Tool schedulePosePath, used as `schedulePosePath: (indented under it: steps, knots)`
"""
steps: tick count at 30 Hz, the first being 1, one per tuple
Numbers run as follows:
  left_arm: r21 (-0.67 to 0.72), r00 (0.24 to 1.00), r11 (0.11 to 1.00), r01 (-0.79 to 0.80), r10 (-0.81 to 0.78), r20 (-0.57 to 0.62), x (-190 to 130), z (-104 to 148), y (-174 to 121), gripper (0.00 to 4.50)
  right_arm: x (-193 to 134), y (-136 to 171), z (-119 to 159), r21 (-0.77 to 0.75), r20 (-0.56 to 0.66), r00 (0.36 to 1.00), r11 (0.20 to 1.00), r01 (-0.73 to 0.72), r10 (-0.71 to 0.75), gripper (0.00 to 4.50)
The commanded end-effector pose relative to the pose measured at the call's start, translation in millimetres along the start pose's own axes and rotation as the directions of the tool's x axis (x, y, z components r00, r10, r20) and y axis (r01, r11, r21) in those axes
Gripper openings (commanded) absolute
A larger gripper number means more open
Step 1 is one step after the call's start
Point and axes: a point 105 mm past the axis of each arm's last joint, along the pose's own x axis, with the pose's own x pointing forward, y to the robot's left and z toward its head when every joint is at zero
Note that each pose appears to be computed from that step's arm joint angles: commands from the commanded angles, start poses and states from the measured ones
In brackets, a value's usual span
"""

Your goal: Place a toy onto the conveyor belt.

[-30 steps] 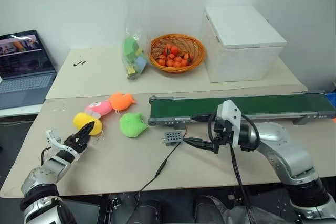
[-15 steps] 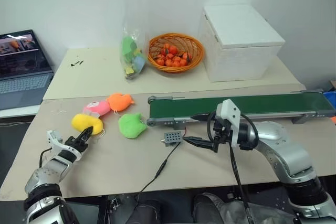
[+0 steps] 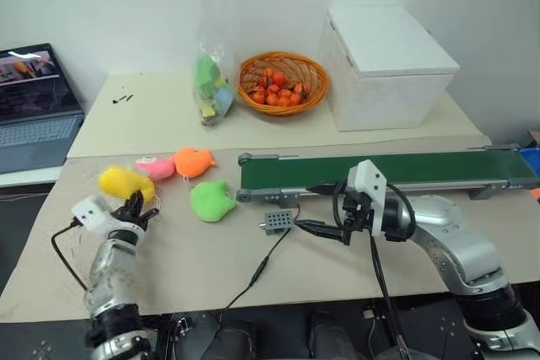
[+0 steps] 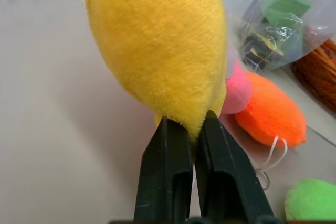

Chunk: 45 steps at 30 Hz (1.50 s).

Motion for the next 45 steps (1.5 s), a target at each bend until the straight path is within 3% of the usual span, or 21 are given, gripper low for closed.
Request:
schedulePosePath:
  steps: [1, 4, 6, 8, 11, 15, 20, 23, 31, 36, 42, 43, 45]
  knots:
    - [0.489, 0.987, 0.871, -0.038, -0.045, 0.156, 0, 41, -30, 0.11, 0, 0, 9, -0.041, 0.035, 0.999, 0.999, -0.005, 0.007, 4.5]
    - [0.801, 0.929, 0.592, -0.092, -0.239, 0.283, 5, 73, -68, 0.11, 3, -1, 11, -0.04, 0.05, 0.999, 0.999, 0.0, 0.002, 4.5]
    - [0.87, 0.872, 0.468, -0.154, -0.35, 0.342, 6, 87, -85, 0.11, 5, -2, 12, -0.041, 0.057, 0.998, 0.999, 0.005, -0.003, 4.5]
    - [0.924, 0.765, 0.29, -0.25, -0.525, 0.372, 8, 100, -108, 0.11, 5, -3, 13, -0.042, 0.063, 0.998, 0.999, 0.011, -0.009, 4.5]
    - [0.926, 0.596, 0.114, -0.361, -0.736, 0.322, 8, 107, -142, 0.11, 4, -4, 12, -0.038, 0.068, 0.997, 0.999, 0.028, -0.025, 4.5]
    - [0.897, 0.381, -0.042, -0.441, -0.913, 0.144, 7, 87, -181, 0.11, 2, -4, 13, -0.034, 0.077, 0.996, 0.998, 0.047, -0.045, 4.5]
    - [0.866, 0.262, -0.162, -0.474, -0.964, -0.037, 18, 51, -194, 0.11, -2, -3, 17, -0.026, 0.097, 0.993, 0.997, 0.075, -0.073, 4.5]
    - [0.836, 0.255, -0.232, -0.496, -0.96, -0.116, 29, 32, -198, 0.11, -5, -1, 17, -0.024, 0.099, 0.991, 0.995, 0.095, -0.092, 4.5]
    - [0.801, 0.208, -0.307, -0.514, -0.951, -0.23, 27, -11, -210, 0.11, -14, 1, 17, -0.05, 0.069, 0.994, 0.995, 0.083, -0.08, 4.5]
    - [0.802, 0.178, -0.306, -0.512, -0.952, -0.25, 21, -22, -212, 0.11, -21, -4, 19, -0.079, 0.044, 0.996, 0.993, 0.087, -0.083, 4.5]
    - [0.796, 0.228, -0.339, -0.501, -0.939, -0.256, 28, -20, -207, 0.11, -23, -4, 22, -0.087, 0.047, 0.995, 0.992, 0.088, -0.084, 4.5]
    - [0.795, 0.247, -0.35, -0.495, -0.934, -0.258, 30, -19, -205, 0.74, -22, -4, 23, -0.085, 0.05, 0.996, 0.993, 0.084, -0.08, 4.5]
    - [0.794, 0.267, -0.362, -0.488, -0.928, -0.26, 33, -18, -203, 1.42, -22, -3, 23, -0.083, 0.052, 0.996, 0.993, 0.08, -0.076, 4.5]
